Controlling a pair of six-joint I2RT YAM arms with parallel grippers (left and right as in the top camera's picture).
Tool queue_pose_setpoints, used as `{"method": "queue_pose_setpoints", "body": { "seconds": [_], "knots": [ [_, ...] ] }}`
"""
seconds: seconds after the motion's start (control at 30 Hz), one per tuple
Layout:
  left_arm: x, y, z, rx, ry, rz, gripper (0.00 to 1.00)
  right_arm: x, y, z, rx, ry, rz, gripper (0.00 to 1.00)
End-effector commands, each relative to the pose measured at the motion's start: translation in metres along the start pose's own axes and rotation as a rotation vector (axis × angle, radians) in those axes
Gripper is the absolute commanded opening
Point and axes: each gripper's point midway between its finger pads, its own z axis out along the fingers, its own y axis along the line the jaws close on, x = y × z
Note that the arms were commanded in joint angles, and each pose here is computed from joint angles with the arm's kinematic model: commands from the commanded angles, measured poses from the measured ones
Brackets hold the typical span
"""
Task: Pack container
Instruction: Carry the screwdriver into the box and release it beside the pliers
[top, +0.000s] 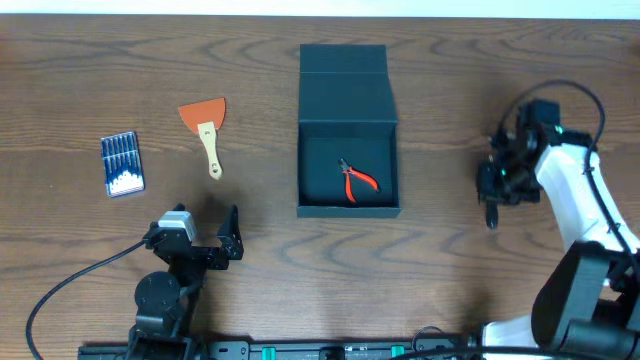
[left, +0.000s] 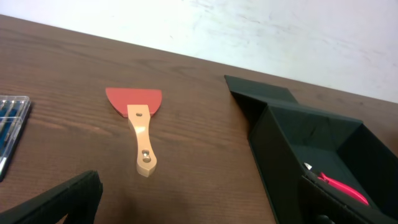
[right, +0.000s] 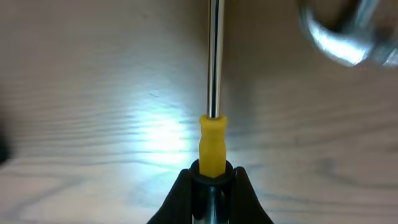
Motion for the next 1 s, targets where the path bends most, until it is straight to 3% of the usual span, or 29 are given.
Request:
{"method": "queue_pose_setpoints", "body": {
  "seconds": [0.0, 0.23, 0.4, 0.6, 0.97],
  "knots": [
    [0.016, 0.002, 0.001, -0.003, 0.050, -0.003, 0.99, -0.028, 0.041, -0.053, -0.012, -0.138, -0.214, 0.01],
    [0.016, 0.002, 0.001, -0.003, 0.051, -0.003, 0.99, -0.032, 0.165, -0.127, -0.041, -0.327, -0.845, 0.01],
    [0.016, 0.002, 0.001, -0.003, 0.051, -0.003, 0.99, -0.015, 0.236, -0.131, -0.056, -0.415, -1.188, 0.01],
    [0.016, 0.002, 0.001, -0.003, 0.051, -0.003, 0.99, -0.004, 0.269, -0.095, -0.083, -0.339, -1.314, 0.01],
    [0.016, 0.002, 0.001, -0.003, 0.051, -0.003, 0.99, 0.002, 0.276, 0.000, -0.116, -0.087, -1.387, 0.01]
  ]
}}
